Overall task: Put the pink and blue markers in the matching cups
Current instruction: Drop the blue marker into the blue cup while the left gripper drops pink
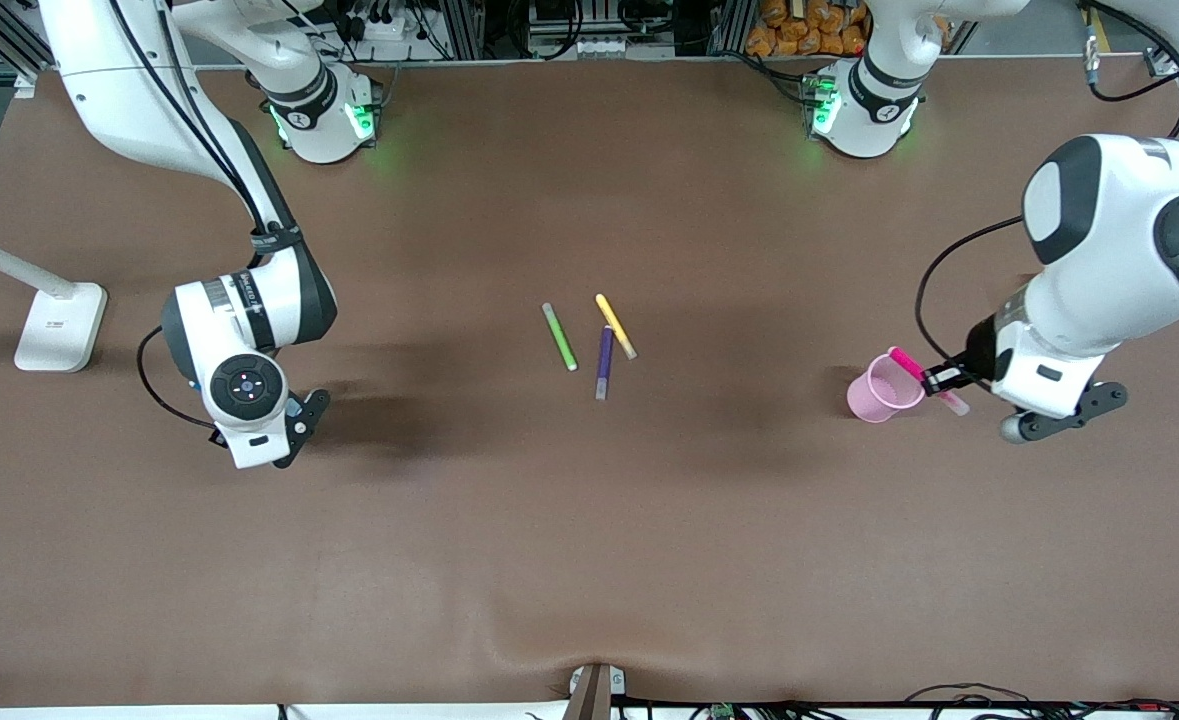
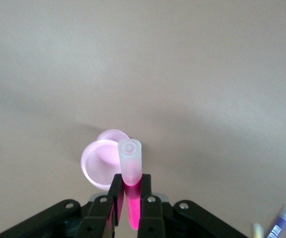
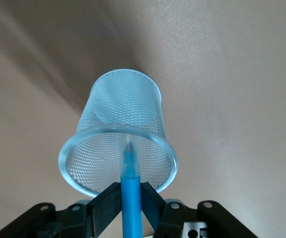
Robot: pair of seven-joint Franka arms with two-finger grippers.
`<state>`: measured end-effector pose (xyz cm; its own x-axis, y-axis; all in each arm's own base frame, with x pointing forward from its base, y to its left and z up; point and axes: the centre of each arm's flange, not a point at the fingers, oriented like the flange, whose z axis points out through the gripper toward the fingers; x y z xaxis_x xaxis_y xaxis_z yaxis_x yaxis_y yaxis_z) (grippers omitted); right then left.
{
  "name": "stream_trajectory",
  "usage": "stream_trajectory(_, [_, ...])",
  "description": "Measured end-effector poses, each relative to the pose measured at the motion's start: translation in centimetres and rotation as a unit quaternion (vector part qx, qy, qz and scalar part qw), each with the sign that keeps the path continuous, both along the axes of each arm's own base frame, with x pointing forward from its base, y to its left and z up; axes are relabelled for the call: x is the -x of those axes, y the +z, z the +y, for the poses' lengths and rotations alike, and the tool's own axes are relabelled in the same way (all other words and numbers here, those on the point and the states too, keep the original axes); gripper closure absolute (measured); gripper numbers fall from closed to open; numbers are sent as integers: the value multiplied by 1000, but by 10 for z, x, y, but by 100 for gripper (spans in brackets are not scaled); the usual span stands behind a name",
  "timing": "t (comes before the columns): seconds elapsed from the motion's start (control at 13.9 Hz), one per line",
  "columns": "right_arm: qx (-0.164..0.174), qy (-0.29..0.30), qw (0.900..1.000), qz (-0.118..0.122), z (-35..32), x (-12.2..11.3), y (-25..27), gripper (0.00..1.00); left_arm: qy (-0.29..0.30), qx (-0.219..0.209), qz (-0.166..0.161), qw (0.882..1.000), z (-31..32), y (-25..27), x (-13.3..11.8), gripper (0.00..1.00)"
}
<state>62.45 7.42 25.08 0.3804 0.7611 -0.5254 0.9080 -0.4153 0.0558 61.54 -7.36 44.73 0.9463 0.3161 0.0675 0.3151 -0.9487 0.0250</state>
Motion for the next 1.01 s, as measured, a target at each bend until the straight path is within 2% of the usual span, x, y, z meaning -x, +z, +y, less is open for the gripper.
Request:
stream_trajectory(0.14, [2,-3,1000,-4,3,0,0,76,-16,-13,-43,999,13,-22,10,83])
stream_trajectory(0.36, [5,-2,1000,-7,8,1,0,76,-35,-16,-83,996,9,-64,29,83])
stream_trajectory(0.43, [7,-1,1000,-8,8,1,0,75,-44,-22,-91,995,8,-76,36,83])
stream_trajectory(0.5, [10,2,1000,-10,8,0,1,70,-52,-26,-96,994,8,-86,43,83])
stream_trajectory(0.65, [13,5,1000,-11,7,0,1,53,-58,-24,-110,992,8,-103,58,83])
stream_trajectory(0.72, [14,5,1000,-12,7,-1,2,53,-60,-23,-115,991,9,-110,66,83])
stream_trajectory(0.86, [15,6,1000,-13,7,-1,2,47,-62,-22,-113,992,9,-119,77,83])
stream_trajectory(1.01, [15,7,1000,-13,7,-1,2,48,-62,-22,-107,992,10,-125,83,83])
